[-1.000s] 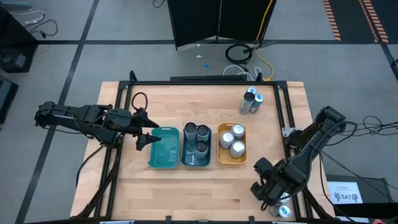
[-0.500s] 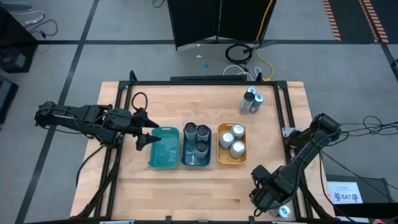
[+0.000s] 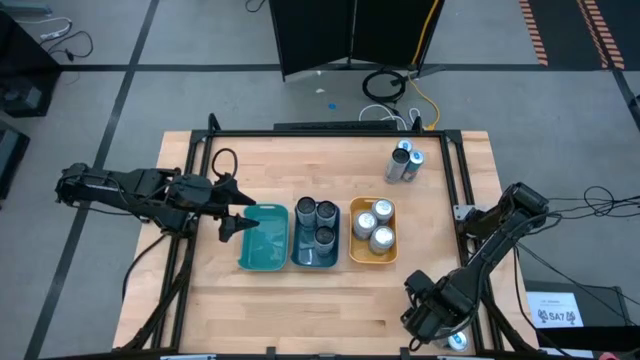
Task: Sort soda cans
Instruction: Put the silver soda can into the yellow bin
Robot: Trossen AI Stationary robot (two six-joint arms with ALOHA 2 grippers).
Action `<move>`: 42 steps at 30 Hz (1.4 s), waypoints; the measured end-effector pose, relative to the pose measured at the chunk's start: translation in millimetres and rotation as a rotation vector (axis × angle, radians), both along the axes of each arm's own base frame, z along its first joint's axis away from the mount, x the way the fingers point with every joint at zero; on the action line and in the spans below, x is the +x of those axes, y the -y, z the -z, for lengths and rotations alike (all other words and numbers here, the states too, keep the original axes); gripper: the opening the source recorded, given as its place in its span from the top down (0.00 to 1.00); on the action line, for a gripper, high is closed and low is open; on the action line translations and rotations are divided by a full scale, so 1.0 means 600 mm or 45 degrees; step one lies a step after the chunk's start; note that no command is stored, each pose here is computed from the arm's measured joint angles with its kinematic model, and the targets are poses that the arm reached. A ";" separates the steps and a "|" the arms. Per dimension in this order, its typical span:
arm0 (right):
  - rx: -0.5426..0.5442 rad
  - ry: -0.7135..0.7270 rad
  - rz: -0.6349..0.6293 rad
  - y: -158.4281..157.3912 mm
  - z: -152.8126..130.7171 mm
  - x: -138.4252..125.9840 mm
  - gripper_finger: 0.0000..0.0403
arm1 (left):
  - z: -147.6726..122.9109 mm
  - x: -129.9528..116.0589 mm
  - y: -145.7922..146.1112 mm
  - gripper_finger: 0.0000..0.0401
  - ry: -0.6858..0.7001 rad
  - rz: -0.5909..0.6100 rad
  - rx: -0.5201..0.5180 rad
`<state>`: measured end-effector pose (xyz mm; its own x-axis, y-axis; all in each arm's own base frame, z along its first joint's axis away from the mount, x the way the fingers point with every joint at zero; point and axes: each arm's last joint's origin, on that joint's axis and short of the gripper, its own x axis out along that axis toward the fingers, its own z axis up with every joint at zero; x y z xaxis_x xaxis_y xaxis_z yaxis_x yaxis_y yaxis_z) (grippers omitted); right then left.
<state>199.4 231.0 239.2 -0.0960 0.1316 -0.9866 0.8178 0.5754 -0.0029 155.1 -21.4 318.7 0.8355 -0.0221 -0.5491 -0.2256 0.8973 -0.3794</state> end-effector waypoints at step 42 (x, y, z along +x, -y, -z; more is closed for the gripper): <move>-0.131 0.483 0.007 0.163 -0.188 0.096 0.32 | 0.000 0.000 0.000 0.13 0.000 -0.003 0.002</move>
<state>256.7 133.0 351.8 0.2786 0.0293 -0.9600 0.7752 0.5832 0.2427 155.1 -21.3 318.7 0.8357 -0.0191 -0.5489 -0.2278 0.8973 -0.3780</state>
